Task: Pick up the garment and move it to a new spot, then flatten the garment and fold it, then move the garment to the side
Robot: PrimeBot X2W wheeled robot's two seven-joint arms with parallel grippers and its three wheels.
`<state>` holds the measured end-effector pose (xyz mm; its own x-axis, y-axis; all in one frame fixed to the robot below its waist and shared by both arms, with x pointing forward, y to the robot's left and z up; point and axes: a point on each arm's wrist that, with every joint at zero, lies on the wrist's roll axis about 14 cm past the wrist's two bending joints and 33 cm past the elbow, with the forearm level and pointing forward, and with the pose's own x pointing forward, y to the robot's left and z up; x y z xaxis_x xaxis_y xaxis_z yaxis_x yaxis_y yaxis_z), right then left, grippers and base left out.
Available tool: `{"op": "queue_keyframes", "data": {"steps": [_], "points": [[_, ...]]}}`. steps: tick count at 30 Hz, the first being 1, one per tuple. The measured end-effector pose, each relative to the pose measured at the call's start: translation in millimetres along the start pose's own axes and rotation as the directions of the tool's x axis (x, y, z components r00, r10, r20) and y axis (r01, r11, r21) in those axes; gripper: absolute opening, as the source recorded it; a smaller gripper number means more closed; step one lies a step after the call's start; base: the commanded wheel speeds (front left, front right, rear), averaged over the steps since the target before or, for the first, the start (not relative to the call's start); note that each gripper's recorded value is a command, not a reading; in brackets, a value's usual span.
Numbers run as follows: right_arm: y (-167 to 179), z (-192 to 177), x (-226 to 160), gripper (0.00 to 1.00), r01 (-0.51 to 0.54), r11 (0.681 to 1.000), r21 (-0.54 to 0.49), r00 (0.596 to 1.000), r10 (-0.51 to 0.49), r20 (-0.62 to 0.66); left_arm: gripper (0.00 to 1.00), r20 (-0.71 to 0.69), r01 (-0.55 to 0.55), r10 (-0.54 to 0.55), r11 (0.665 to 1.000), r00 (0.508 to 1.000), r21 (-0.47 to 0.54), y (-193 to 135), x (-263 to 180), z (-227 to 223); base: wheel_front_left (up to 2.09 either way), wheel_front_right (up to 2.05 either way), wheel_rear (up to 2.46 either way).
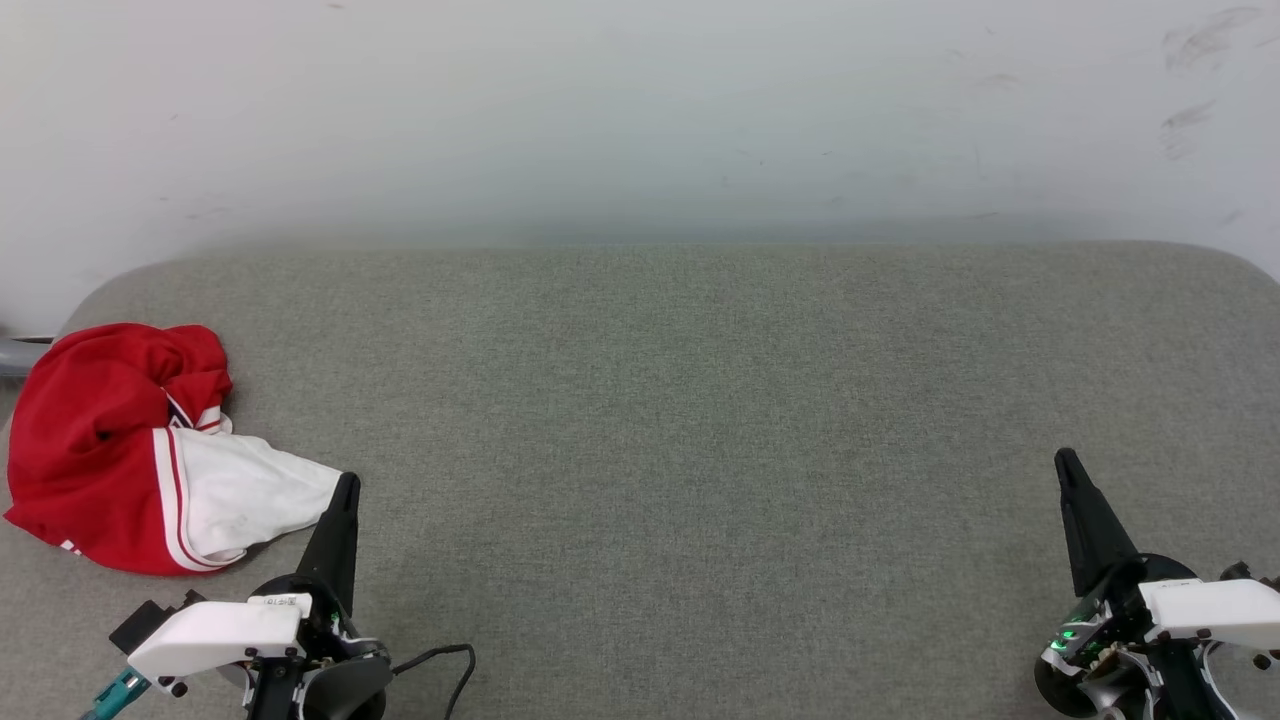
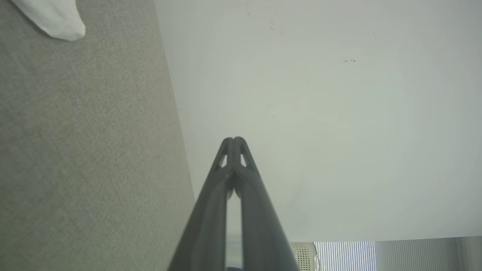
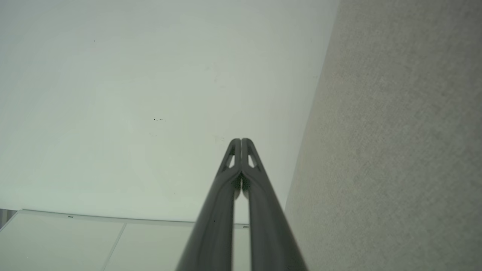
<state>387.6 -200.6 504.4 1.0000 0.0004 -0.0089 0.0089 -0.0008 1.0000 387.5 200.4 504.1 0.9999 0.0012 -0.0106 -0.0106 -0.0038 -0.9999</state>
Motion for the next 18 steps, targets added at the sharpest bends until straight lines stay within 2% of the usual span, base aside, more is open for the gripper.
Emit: {"op": "queue_keyframes", "data": {"steps": [18], "points": [[0.0,0.0,0.0,0.00,0.000,1.000,0.000,1.000,0.000,0.000,0.00,0.000,0.000,0.000,1.000,1.000,0.000,0.0,0.0,0.0,0.00,0.00,0.00]]}}
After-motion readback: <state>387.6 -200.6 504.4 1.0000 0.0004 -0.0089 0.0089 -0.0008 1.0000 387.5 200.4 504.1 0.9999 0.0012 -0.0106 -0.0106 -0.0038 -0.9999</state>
